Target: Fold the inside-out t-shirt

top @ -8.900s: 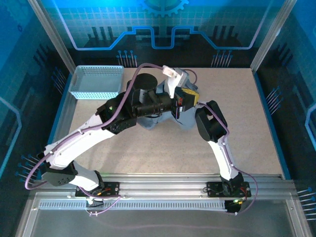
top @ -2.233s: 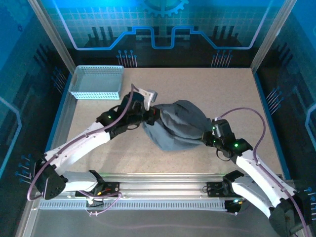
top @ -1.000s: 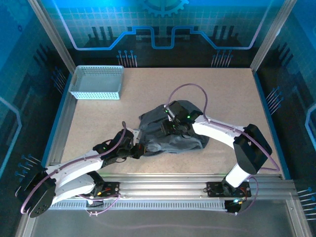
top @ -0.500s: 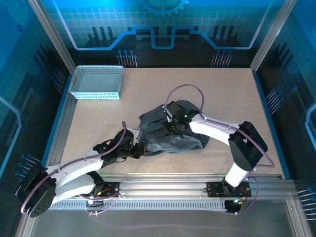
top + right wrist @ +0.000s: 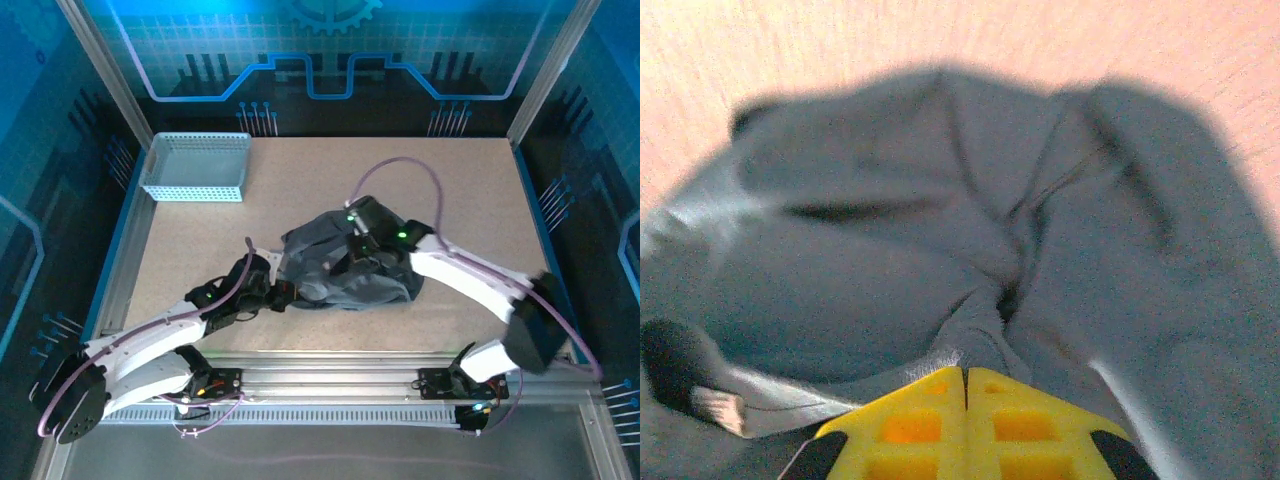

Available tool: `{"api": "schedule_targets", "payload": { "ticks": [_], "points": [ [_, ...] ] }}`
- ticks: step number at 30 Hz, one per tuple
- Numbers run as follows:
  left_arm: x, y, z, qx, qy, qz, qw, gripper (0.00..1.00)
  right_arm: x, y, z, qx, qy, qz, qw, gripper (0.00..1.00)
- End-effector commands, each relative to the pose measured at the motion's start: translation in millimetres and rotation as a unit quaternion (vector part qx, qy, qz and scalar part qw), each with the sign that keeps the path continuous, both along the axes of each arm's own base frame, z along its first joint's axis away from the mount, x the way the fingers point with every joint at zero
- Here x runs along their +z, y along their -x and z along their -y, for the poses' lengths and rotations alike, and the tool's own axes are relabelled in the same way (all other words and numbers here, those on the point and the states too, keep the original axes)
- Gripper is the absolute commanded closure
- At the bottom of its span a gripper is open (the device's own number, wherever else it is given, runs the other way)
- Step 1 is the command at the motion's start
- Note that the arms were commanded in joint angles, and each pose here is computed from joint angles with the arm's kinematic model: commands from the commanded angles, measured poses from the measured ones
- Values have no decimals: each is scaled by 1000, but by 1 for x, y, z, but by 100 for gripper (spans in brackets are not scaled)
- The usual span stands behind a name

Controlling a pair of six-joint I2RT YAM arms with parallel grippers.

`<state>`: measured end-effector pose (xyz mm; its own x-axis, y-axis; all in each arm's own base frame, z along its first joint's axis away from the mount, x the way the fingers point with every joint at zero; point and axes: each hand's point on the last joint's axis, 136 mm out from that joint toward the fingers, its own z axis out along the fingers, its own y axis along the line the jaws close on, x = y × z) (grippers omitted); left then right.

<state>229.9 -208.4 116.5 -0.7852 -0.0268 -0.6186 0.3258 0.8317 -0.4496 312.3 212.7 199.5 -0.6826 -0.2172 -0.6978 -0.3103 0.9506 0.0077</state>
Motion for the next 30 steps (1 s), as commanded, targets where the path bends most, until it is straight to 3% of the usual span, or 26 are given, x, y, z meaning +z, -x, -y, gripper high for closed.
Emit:
{"api": "schedule_targets", "payload": {
  "ticks": [1, 6, 8, 10, 14, 18, 23, 24, 26, 27, 30],
  "points": [
    [100, -47, 18, -8, 31, 138, 990, 100, 123, 6, 53, -51, -39, 137, 988, 100],
    [252, -59, 46, -67, 99, 289, 950, 100, 242, 41, 90, -58, -81, 243, 965, 100],
    [287, -50, 47, -81, 123, 329, 933, 99, 269, 57, 101, -56, -102, 266, 957, 100],
    [296, -45, 43, -83, 131, 350, 924, 92, 283, 71, 111, -57, -118, 282, 950, 100],
    [238, -68, 29, -44, 80, 295, 951, 91, 259, 67, 101, -48, -123, 252, 959, 100],
    [151, -103, -11, 64, -3, 169, 984, 92, 181, 38, 48, -12, -132, 147, 980, 100],
    [63, -105, -51, 132, -75, 17, 988, 89, 72, 18, -38, 46, -151, 11, 987, 100],
    [52, -101, -58, 145, -82, 1, 986, 84, 58, 18, -48, 49, -142, 0, 989, 100],
    [34, -92, -75, 176, -98, -24, 979, 60, 38, 16, -58, 51, -129, -15, 990, 100],
    [28, -86, -83, 192, -106, -35, 975, 53, 31, 17, -64, 57, -130, -24, 990, 100],
    [23, -71, -98, 234, -104, -49, 965, 44, 20, 26, -85, 97, -140, -51, 984, 100]
  ]
}}
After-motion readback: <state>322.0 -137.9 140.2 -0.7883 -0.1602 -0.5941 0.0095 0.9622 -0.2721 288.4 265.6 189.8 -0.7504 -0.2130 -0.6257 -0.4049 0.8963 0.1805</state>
